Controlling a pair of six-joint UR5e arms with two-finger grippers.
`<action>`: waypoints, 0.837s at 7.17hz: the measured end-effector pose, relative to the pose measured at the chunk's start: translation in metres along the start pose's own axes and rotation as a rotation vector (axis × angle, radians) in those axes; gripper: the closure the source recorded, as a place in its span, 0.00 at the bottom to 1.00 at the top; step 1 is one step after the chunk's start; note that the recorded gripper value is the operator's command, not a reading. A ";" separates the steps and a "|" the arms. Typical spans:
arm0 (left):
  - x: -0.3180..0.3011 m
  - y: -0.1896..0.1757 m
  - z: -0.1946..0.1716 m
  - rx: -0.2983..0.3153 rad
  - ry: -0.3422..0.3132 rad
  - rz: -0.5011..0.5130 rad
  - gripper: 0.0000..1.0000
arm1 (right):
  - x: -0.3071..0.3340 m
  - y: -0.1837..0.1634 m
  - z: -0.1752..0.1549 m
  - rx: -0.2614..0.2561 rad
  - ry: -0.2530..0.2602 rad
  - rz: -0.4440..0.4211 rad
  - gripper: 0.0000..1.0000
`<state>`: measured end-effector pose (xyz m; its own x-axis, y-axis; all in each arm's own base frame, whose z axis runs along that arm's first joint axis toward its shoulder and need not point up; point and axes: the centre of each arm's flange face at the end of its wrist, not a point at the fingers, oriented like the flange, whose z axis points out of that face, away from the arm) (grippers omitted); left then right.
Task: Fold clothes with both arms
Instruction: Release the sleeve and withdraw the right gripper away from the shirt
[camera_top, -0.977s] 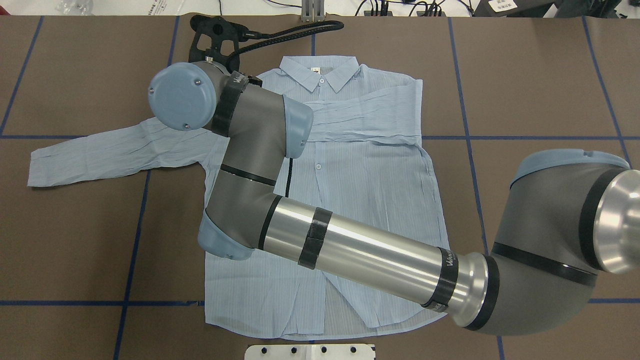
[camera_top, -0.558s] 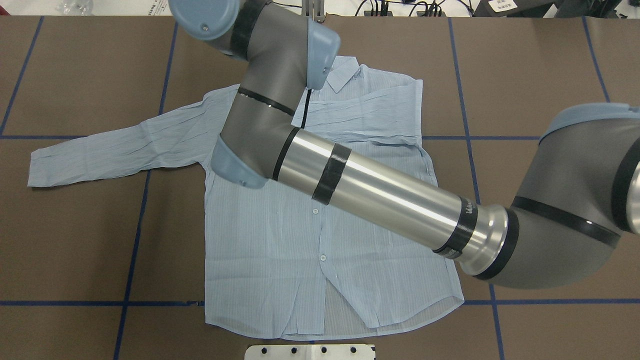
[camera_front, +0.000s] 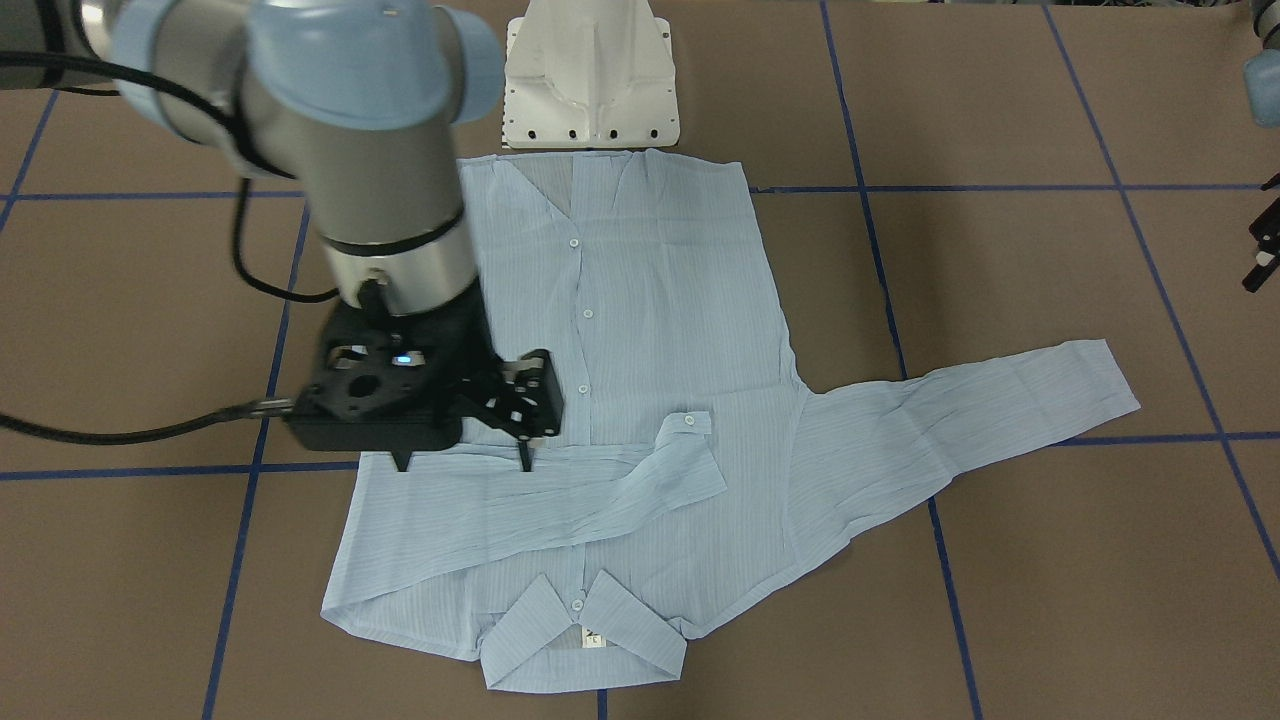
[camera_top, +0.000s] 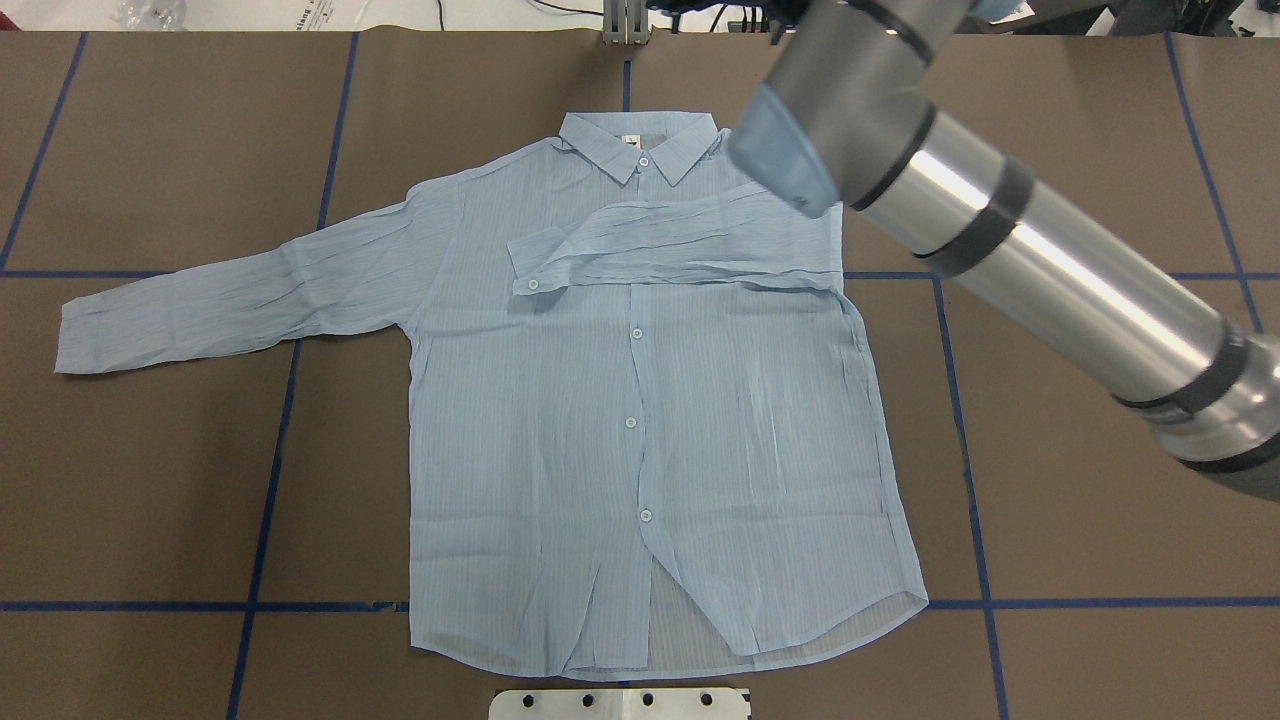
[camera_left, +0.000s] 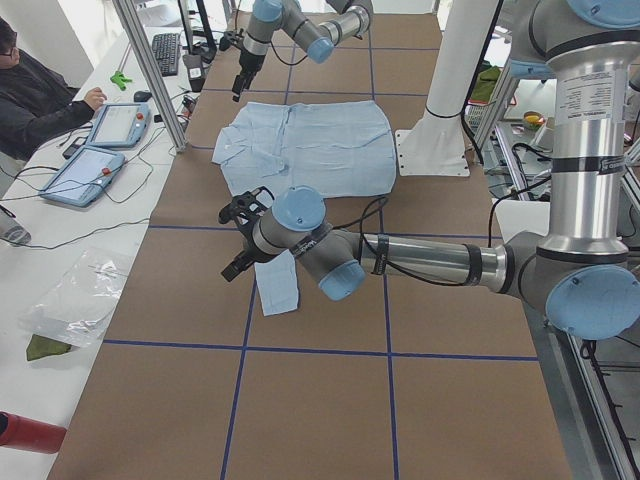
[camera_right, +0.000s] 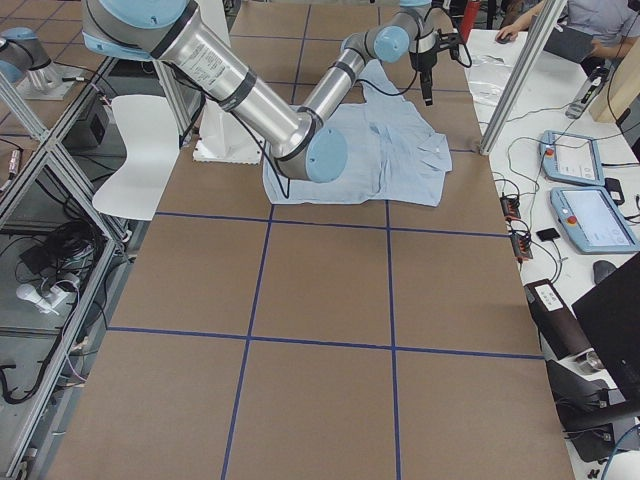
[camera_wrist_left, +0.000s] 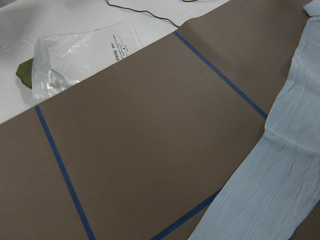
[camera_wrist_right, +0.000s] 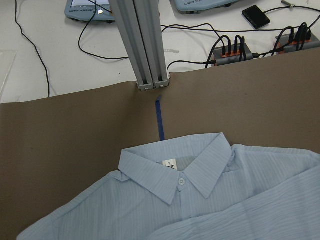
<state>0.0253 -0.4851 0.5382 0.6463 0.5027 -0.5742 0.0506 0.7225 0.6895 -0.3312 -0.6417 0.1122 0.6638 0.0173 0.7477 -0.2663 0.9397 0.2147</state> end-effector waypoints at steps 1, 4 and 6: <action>0.019 0.011 0.021 0.016 -0.002 -0.059 0.00 | 0.090 -0.002 -0.023 -0.021 -0.020 -0.074 0.00; 0.057 0.059 0.067 0.054 0.014 -0.219 0.00 | 0.291 0.031 -0.040 -0.084 -0.022 -0.260 0.00; 0.078 0.094 0.107 0.040 -0.015 -0.317 0.23 | 0.343 0.051 -0.041 -0.095 -0.034 -0.285 0.00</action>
<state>0.1617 -0.4286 0.6053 0.6044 0.2480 -0.7571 0.2815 0.8226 0.4941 -0.0884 -0.5744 0.3542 0.6780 -0.2618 0.6869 -0.0048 0.9328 0.3604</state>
